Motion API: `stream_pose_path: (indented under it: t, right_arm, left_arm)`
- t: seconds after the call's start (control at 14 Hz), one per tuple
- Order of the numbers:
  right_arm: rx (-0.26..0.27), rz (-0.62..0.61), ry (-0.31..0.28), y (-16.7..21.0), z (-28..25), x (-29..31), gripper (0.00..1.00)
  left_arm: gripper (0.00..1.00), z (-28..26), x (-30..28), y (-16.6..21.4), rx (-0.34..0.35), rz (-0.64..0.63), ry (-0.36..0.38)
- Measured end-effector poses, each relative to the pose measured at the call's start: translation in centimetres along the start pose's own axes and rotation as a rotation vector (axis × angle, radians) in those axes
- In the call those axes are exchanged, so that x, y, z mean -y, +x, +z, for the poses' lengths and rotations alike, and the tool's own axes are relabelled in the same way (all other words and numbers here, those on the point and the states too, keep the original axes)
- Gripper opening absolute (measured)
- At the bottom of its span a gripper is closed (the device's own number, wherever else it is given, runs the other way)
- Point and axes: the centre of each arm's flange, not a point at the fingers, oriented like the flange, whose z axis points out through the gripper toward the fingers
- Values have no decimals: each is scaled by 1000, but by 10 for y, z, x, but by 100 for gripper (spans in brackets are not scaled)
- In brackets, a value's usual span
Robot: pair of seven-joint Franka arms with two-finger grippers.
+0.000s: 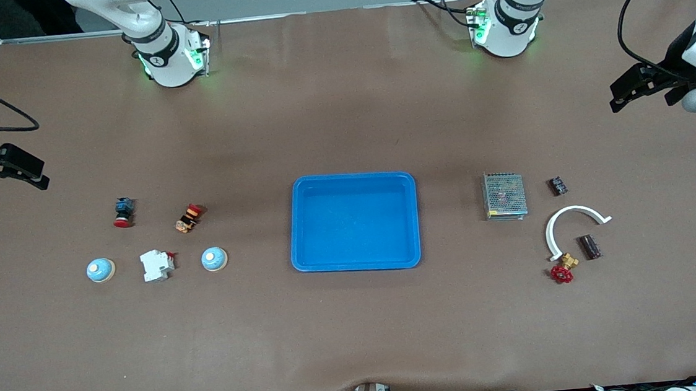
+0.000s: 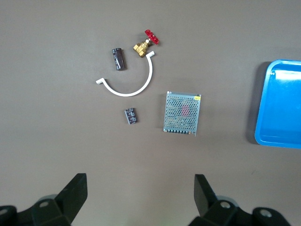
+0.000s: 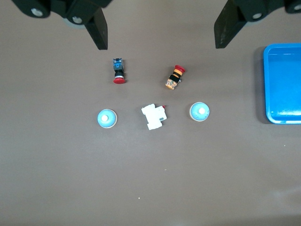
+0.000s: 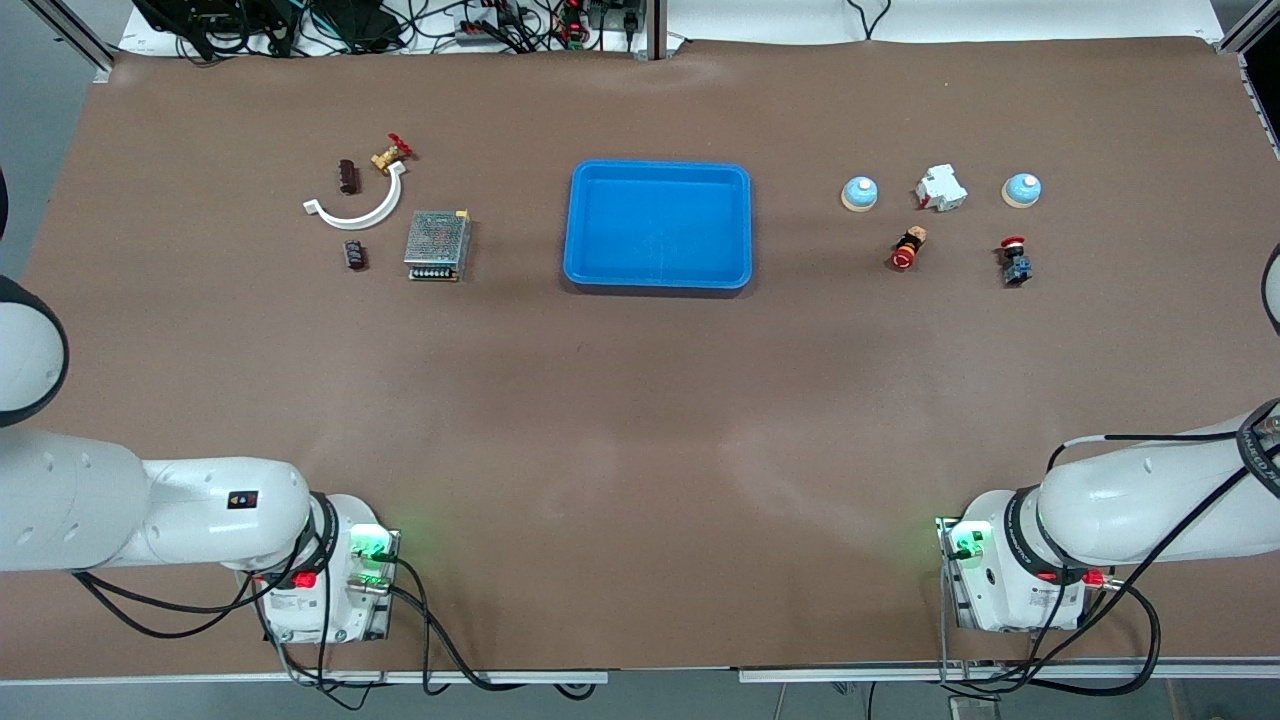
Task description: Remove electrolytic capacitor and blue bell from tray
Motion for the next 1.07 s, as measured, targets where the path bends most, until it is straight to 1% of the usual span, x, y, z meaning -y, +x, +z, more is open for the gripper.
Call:
stream_pose_path:
  t: [0.29, 1.07]
  right_arm:
    - [4, 22, 49, 0, 1, -7, 100]
    - [10, 31, 54, 0, 3, -11, 100]
  left_arm:
    - [100, 0, 0, 1, -9, 1, -1]
    - [100, 3, 0, 1, -2, 7, 0]
